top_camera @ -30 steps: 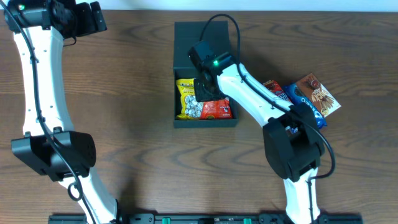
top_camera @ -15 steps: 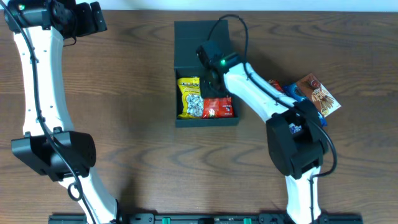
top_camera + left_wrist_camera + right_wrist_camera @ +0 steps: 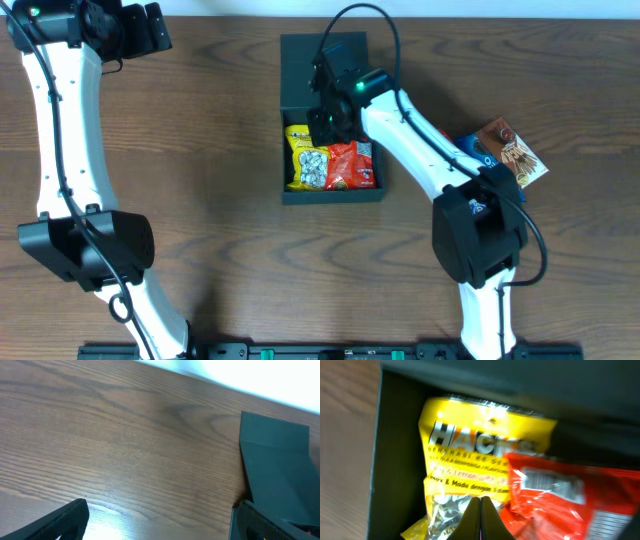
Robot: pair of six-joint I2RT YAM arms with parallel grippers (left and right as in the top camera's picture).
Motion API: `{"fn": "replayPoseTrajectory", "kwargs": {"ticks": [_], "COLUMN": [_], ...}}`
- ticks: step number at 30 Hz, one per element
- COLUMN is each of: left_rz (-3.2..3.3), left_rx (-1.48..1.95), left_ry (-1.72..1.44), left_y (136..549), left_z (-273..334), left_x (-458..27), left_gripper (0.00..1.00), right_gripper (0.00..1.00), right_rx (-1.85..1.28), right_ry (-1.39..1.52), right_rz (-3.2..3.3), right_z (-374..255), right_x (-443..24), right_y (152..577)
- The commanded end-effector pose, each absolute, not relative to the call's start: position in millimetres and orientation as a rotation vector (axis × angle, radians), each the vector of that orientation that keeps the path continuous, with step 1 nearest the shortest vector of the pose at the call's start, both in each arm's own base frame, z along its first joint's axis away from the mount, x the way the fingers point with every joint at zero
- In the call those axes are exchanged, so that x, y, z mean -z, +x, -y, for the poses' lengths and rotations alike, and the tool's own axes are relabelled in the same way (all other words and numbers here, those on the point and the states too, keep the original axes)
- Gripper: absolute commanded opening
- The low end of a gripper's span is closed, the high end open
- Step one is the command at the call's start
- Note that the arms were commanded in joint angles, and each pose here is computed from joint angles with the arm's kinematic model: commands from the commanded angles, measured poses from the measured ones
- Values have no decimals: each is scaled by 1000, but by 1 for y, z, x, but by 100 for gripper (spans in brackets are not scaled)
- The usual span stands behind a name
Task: Pack container
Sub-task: 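Press the red bag down into the box with the right gripper, then withdraw the right gripper from the box to the right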
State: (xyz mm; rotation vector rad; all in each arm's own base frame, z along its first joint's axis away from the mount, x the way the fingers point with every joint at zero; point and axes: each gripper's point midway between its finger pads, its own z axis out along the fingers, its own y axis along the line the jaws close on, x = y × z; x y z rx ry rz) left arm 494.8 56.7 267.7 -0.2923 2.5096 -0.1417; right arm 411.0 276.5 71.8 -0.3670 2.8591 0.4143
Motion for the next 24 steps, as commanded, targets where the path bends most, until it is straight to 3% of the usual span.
{"fn": "replayPoseTrajectory", "kwargs": {"ticks": [1,16,20,24], "left_rz": [-2516,-2520,-2520,-2519], "left_rx": [136,137,136,136], "left_ry": [-278,-279,-279,-279], "left_y": [499,498,498,498], "left_z": [-61,-60,-60,-60], "left_x": [-262,-262,-262,-262], "left_gripper": [95,95,95,95], "right_gripper": [2,2,1,2], "right_rx": [-451,-474,-492,-517], "right_ry": [-469,-502,-502,-479], "right_rz": [-2878,-2954,-2919,-2853], "right_z": [-290,-301,-305,-308], "right_x": [-59,-5,-14,-54], "right_y": [393,380,388,408]}}
